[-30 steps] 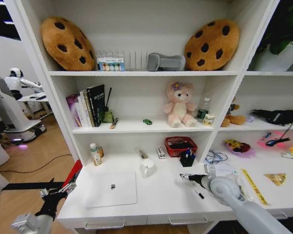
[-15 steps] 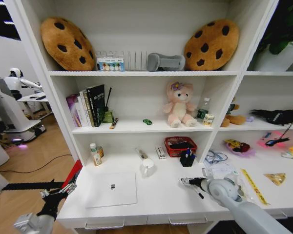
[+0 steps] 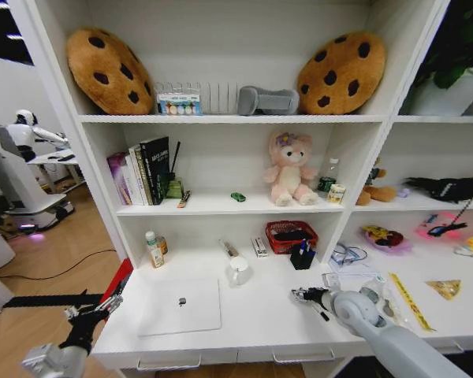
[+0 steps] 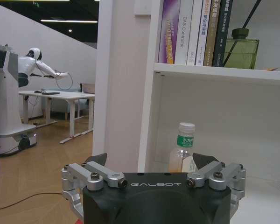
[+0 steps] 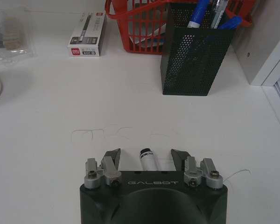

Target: Organize the objects on the table.

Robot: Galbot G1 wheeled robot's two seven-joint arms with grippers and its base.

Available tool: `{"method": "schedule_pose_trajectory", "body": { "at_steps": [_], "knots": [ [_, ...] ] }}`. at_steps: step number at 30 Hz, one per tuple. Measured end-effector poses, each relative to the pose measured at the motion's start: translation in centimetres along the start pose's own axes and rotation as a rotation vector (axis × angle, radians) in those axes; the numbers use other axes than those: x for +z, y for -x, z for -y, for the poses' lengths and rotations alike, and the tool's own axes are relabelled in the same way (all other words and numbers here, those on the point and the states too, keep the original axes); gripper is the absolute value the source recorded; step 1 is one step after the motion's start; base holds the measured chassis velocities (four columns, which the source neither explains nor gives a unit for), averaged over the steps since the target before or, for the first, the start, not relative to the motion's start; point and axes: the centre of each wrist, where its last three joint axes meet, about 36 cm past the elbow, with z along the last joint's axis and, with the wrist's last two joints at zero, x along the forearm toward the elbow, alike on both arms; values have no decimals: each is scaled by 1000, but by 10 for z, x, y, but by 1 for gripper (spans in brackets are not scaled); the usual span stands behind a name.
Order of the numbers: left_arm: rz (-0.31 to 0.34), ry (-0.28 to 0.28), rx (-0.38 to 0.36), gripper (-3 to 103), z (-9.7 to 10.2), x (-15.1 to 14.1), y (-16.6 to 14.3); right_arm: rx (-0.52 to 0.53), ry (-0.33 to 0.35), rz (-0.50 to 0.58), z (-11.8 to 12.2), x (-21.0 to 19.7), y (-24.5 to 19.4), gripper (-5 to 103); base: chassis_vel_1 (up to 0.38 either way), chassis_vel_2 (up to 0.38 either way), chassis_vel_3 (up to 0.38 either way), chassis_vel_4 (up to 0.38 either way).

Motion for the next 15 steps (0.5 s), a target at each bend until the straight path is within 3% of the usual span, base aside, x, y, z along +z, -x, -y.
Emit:
{"method": "schedule_pose_trajectory", "body": {
  "at_steps": [2, 3, 5, 7, 8, 9, 11, 15],
  "knots": [
    [2, 3, 4, 100, 0, -1, 1, 1, -1, 2, 0, -1, -1, 57, 0, 0, 0, 0],
    [2, 3, 4, 100, 0, -1, 1, 1, -1, 2, 0, -1, -1, 57, 0, 0, 0, 0],
    [5, 4, 8, 100, 1, -2, 3, 6, -6, 1, 1, 1, -4, 40, 0, 0, 0, 0],
    [5, 4, 9, 100, 1, -2, 4, 6, -7, -1, 0, 2, -5, 40, 0, 0, 0, 0],
    [4, 3, 10, 100, 1, -2, 4, 9, -9, -5, 0, 5, -6, 30, 0, 0, 0, 0],
    [4, 3, 10, 100, 1, -2, 4, 9, -9, -5, 0, 5, -6, 30, 0, 0, 0, 0],
    [0, 4, 8, 100, 0, -1, 4, 12, -9, -11, -1, 8, -7, 19, 0, 0, 0, 0],
    [-4, 3, 6, 100, 0, 0, 3, 14, -9, -11, -1, 9, -6, 11, 0, 0, 0, 0]
  ]
}}
